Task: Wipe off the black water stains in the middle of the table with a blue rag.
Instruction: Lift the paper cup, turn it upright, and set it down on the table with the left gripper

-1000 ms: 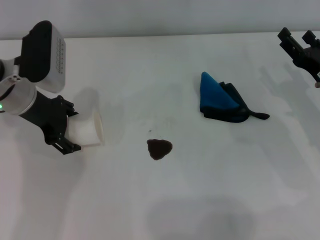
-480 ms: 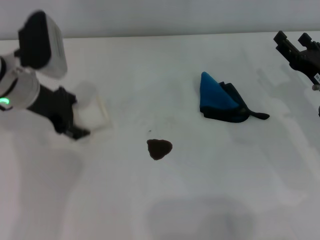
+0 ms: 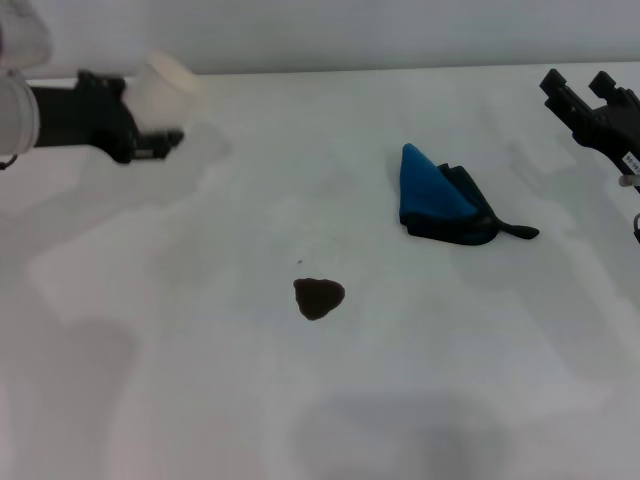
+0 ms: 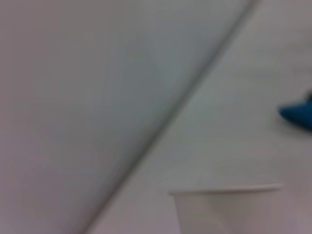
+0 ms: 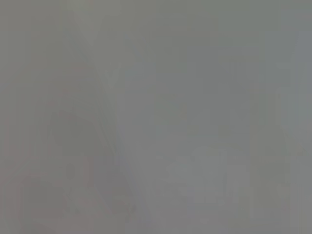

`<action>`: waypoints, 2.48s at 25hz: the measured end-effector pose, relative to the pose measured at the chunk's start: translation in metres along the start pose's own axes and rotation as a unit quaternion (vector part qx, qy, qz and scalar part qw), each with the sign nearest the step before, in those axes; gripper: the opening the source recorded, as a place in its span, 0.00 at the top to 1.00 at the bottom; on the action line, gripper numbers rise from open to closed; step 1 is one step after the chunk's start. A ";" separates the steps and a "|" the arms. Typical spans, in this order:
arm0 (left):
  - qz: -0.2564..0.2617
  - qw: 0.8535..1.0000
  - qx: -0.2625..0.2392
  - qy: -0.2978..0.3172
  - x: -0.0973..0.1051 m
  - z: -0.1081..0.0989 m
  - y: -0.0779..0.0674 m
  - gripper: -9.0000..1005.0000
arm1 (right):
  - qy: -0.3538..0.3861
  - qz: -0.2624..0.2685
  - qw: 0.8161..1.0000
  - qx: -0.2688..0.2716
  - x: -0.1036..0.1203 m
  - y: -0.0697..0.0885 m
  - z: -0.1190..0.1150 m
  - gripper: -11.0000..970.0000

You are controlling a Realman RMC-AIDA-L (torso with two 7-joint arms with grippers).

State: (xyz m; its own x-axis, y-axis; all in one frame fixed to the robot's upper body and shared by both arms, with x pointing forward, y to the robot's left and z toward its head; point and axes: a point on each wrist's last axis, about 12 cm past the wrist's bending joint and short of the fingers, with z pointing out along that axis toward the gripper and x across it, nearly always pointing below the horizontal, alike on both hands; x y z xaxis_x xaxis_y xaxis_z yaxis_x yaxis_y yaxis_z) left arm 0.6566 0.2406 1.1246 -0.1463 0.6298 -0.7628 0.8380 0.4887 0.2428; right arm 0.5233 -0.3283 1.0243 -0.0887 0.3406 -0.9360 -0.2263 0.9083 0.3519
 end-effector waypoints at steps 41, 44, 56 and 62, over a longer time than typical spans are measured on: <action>-0.098 0.968 -0.201 -0.114 0.100 0.034 -0.134 0.36 | 0.010 -0.007 1.000 -0.013 0.002 0.004 0.002 0.11; -0.104 0.968 -0.200 -0.113 0.103 0.032 -0.138 0.36 | 0.010 -0.007 1.000 -0.013 0.002 0.003 0.002 0.11; -0.128 0.965 -0.199 -0.112 0.113 0.028 -0.152 0.36 | 0.010 -0.008 1.000 -0.009 0.002 0.002 0.000 0.11; -0.143 0.964 -0.196 -0.111 0.118 0.026 -0.163 0.35 | 0.006 -0.008 1.000 -0.008 0.001 0.002 0.000 0.11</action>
State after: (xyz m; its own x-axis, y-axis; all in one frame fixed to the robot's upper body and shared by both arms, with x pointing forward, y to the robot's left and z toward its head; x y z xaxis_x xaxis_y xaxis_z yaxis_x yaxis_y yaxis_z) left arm 0.5163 0.2196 0.9793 -0.1896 0.3114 -0.9312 0.5106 0.8413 0.1774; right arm 0.5229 -0.3263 1.0237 -0.0969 0.3222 -0.9417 -0.2427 0.9099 0.3363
